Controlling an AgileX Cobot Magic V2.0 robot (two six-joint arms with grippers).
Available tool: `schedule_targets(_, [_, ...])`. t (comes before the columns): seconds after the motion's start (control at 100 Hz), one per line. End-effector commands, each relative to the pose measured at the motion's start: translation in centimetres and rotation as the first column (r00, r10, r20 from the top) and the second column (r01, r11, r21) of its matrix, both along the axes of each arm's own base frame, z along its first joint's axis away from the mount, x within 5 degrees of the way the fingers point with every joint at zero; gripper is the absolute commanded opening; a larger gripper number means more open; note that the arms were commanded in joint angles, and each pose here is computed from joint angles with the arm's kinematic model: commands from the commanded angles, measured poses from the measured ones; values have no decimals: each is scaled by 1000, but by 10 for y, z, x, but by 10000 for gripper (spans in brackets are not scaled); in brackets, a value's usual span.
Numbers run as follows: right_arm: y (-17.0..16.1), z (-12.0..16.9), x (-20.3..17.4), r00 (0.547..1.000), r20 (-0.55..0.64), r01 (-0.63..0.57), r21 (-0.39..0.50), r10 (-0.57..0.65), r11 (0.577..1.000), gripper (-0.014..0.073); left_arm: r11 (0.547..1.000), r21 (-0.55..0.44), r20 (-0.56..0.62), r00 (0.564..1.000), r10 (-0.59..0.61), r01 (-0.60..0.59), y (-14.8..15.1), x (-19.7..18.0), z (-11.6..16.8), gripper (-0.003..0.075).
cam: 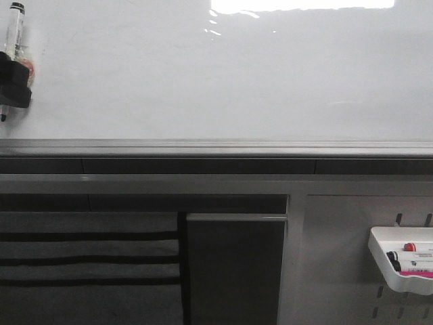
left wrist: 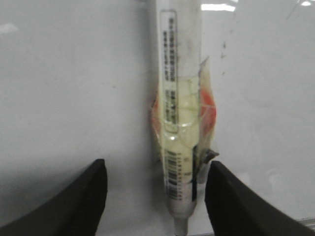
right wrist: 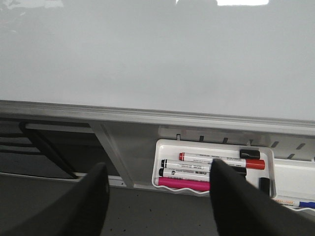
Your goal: Write number 3 on whiteboard
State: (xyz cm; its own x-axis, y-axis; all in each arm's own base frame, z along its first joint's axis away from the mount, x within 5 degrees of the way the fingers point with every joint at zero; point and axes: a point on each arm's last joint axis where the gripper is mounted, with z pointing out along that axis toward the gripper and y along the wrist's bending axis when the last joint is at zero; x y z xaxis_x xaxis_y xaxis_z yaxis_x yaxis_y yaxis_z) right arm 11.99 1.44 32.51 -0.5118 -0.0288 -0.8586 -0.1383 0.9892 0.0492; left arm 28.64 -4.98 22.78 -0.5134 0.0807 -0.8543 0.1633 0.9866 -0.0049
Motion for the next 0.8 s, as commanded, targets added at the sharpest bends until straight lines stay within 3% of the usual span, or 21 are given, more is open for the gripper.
schedule_targets(0.0, [-1,16,4,995,99,9,4,-10,1000,398,1000,-22,122,993,-1,4,-4,9,20,398])
schedule_targets(0.13, [-1,16,4,995,99,9,4,-10,1000,398,1000,-20,129,992,-3,5,-5,13,19,363])
schedule_targets(0.44, [-1,16,4,995,97,9,4,-10,1000,398,1000,-17,107,994,-5,7,-5,12,17,119])
schedule_targets(0.79, [-1,16,4,995,97,9,4,-10,1000,398,995,6,31,995,-99,98,-24,-9,28,0])
